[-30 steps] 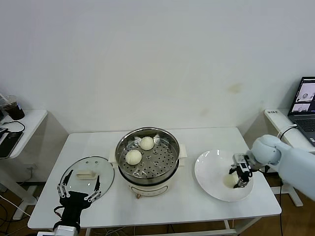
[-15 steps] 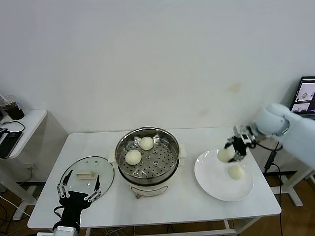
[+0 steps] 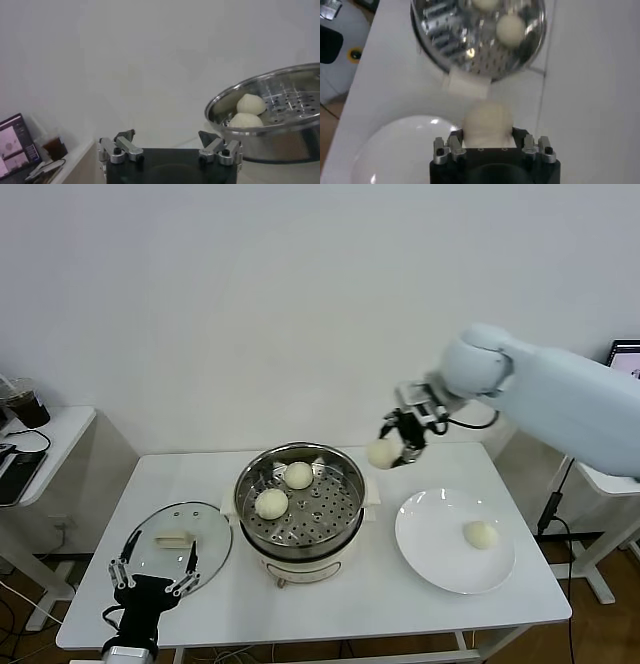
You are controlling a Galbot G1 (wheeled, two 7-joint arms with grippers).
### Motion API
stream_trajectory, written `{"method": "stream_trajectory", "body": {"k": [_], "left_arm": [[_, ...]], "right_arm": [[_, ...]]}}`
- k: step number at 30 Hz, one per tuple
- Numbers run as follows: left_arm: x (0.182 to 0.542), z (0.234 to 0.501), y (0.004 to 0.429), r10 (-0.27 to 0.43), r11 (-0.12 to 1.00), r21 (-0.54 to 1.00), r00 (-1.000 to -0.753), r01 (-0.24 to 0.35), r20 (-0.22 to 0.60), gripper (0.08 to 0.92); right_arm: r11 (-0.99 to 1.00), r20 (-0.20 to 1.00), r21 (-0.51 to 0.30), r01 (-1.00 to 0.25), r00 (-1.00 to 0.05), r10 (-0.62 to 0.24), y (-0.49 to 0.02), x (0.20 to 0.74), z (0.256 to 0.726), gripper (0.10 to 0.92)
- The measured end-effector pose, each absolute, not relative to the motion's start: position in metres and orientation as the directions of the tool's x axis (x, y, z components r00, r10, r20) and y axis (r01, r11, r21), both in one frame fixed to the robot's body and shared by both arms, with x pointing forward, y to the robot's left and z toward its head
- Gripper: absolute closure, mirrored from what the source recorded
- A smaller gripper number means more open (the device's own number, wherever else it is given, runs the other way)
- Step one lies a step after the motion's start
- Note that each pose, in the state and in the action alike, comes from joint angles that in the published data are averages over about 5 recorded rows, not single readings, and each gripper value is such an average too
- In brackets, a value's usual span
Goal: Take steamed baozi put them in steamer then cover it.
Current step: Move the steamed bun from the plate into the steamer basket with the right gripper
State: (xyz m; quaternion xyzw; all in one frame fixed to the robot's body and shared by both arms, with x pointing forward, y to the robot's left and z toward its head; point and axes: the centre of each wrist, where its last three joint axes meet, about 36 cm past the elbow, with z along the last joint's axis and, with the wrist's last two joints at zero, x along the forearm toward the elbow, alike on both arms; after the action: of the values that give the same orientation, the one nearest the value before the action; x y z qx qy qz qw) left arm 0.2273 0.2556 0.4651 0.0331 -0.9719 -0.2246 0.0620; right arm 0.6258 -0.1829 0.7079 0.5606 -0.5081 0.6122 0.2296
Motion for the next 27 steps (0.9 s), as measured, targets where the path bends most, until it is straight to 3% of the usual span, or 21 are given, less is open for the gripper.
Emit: {"method": "stream_trajectory", "body": {"k": [14,27], "left_arm": [[0.222,0.471,0.259,-0.12,0.894,0.444,-0.988,-0.066,0.095,0.177],[0.218,0.474,0.258,-0.134,0.895,0.439,-0.987,-0.082,0.089,0.177]], "right_arm": [[-0.637,0.924,-0.374,-0.674,-0.208,-0.321,-0.064,0.613,0.658,0.403],[-0.816,0.939,-0.343,-0.465,-0.161,-0.303,-0.016,0.59,0.602,0.403]]}}
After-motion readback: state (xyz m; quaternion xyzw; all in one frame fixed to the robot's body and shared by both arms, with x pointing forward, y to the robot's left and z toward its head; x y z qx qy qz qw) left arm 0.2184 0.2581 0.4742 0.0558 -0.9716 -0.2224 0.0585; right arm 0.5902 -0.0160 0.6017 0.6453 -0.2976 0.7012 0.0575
